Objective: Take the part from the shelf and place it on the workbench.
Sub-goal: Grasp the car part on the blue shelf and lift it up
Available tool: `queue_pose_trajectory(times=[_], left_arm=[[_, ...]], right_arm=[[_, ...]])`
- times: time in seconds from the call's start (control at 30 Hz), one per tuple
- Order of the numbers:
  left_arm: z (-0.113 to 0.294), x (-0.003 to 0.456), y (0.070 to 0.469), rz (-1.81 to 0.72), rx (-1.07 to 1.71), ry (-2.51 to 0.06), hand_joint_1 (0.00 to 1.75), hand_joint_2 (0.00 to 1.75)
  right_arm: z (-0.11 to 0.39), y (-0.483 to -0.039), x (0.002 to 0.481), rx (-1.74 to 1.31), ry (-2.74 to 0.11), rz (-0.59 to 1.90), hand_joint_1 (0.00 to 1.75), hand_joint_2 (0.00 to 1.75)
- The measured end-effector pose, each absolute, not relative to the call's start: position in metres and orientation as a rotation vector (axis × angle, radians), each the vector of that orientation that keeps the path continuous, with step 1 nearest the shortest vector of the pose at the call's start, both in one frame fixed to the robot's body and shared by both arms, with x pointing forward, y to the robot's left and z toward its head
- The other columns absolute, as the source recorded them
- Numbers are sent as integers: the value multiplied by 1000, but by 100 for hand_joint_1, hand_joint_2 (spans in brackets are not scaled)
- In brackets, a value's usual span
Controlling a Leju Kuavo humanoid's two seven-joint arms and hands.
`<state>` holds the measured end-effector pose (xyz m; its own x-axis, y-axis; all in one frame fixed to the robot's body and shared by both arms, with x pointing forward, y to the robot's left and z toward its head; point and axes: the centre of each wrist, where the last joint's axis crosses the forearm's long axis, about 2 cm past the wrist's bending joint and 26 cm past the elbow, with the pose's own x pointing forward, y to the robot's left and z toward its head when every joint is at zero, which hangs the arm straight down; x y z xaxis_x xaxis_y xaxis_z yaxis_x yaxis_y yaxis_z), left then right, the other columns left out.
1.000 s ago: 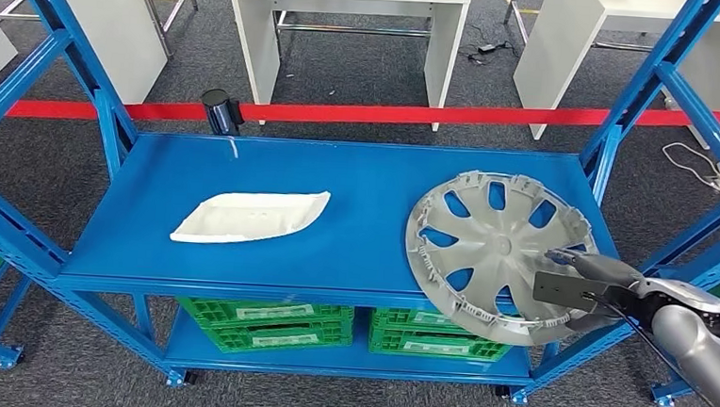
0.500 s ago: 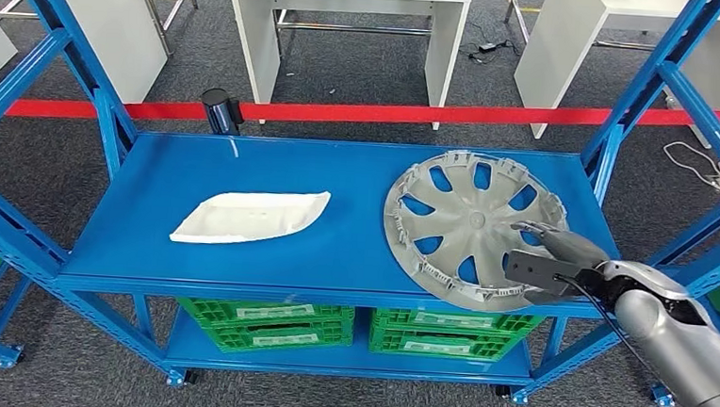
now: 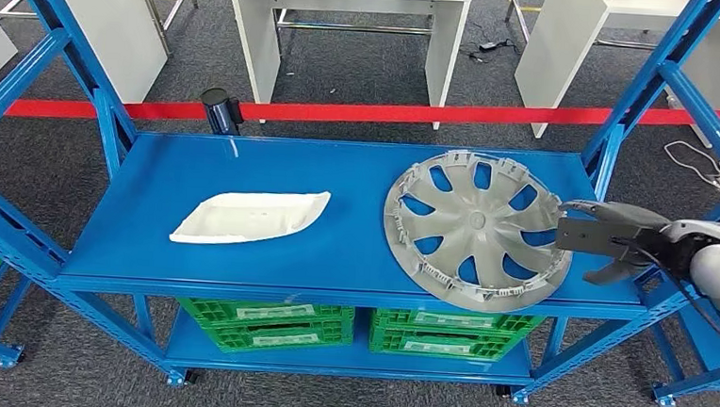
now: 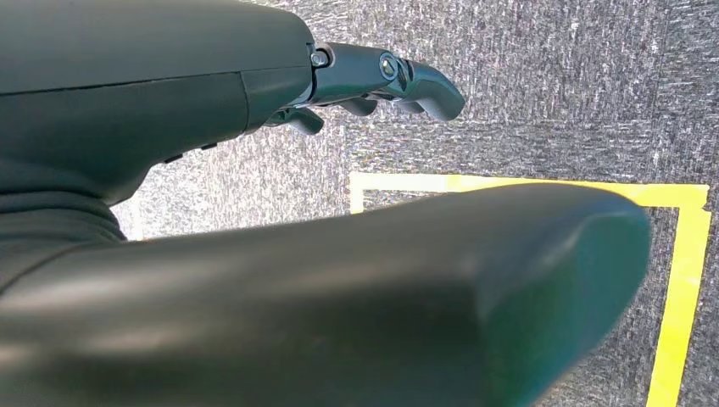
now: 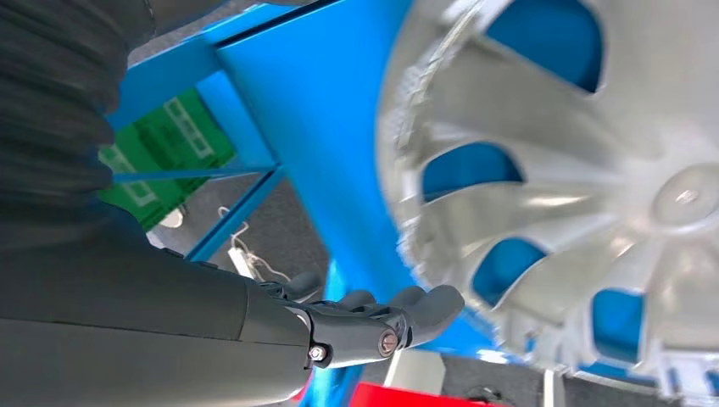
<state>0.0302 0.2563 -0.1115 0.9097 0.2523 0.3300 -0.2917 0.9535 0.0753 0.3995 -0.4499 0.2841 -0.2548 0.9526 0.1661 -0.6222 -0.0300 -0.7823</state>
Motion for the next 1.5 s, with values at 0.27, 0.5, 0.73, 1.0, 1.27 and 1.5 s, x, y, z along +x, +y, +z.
queue_pose_trajectory(times=[0.27,0.5,0.73,1.0,1.27,1.5], left_arm=[[-111,32,256,282,117,-328,0,0],[-111,34,256,281,116,-326,0,0],[-111,34,256,279,115,-326,0,0],[-111,34,255,281,117,-328,0,0],[-111,34,254,283,116,-333,0,0],[-111,34,253,283,116,-336,0,0]], right_arm=[[320,-459,390,-439,-915,1632,0,175],[287,-440,381,-390,-957,1692,0,175],[227,-415,363,-331,-968,1761,0,175],[206,-395,358,-267,-978,1796,0,175],[198,-386,357,-298,-1012,1822,0,175],[192,-380,358,-330,-1050,1814,0,175]])
